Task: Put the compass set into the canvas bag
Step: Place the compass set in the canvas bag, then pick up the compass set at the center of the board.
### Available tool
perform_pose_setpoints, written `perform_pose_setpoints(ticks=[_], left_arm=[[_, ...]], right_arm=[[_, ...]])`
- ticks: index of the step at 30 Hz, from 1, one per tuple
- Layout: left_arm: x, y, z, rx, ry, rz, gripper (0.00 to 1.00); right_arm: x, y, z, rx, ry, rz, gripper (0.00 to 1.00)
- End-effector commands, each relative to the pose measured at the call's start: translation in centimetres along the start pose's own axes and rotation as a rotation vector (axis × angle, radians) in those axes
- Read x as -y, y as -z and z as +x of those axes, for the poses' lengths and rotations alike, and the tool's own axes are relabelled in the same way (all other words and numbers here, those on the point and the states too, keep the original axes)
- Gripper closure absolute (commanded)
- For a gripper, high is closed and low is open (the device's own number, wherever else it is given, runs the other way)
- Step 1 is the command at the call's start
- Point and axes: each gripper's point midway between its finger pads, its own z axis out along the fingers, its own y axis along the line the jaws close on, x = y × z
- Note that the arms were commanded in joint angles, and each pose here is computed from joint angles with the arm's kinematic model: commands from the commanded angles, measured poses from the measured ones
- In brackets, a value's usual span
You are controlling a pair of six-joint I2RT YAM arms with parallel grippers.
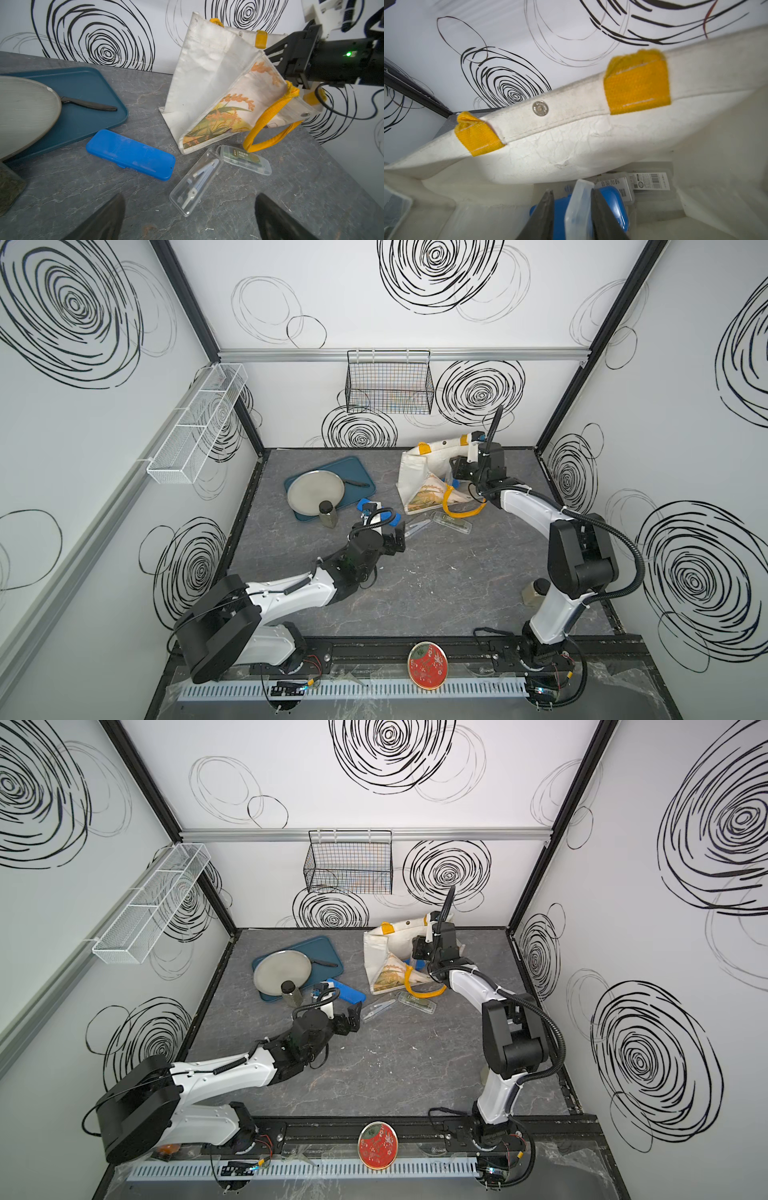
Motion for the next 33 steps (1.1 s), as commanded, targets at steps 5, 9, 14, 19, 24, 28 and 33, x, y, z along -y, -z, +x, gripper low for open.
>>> perform_pose_setpoints(ticks=[5,9,14,19,24,28,33], left_arm=[[-1.2,-1.0,-0.6,-0.019,0.046,-0.105,0.01],[-2.1,-1.8,0.0,-0.061,0.052,-0.185,0.01],[-4.6,-3.3,1.3,-0.171,0.073,-0.349,0.00],[-6.5,-5.6,3.2,-0.277,0.134,-0.419,0.00],[-8.0,-8.2,4.6,-0.371,0.213,-0.457,0.01],[-8.7,-10.0,4.7,-0.386,0.237,-0.495,0.01],[-8.9,-12.3,5.3,-0.414,0.299,-0.512,0.01]], right_arm=[[-4.1,5.5,-6.5,0.156,0.065,-0.119,0.55],[-5.9,8.5,-7.1,0.198,0.101,-0.198,0.53],[-8.2,12.2,-5.0,0.211,0.140,-0.341,0.52],[-10.8,15.2,-1.5,0.177,0.210,-0.454,0.51],[-13.4,17.2,2.3,0.137,0.299,-0.501,0.49],[-14.4,17.9,4.1,0.126,0.291,-0.536,0.49],[-14.7,18.2,4.9,0.145,0.264,-0.562,0.49]])
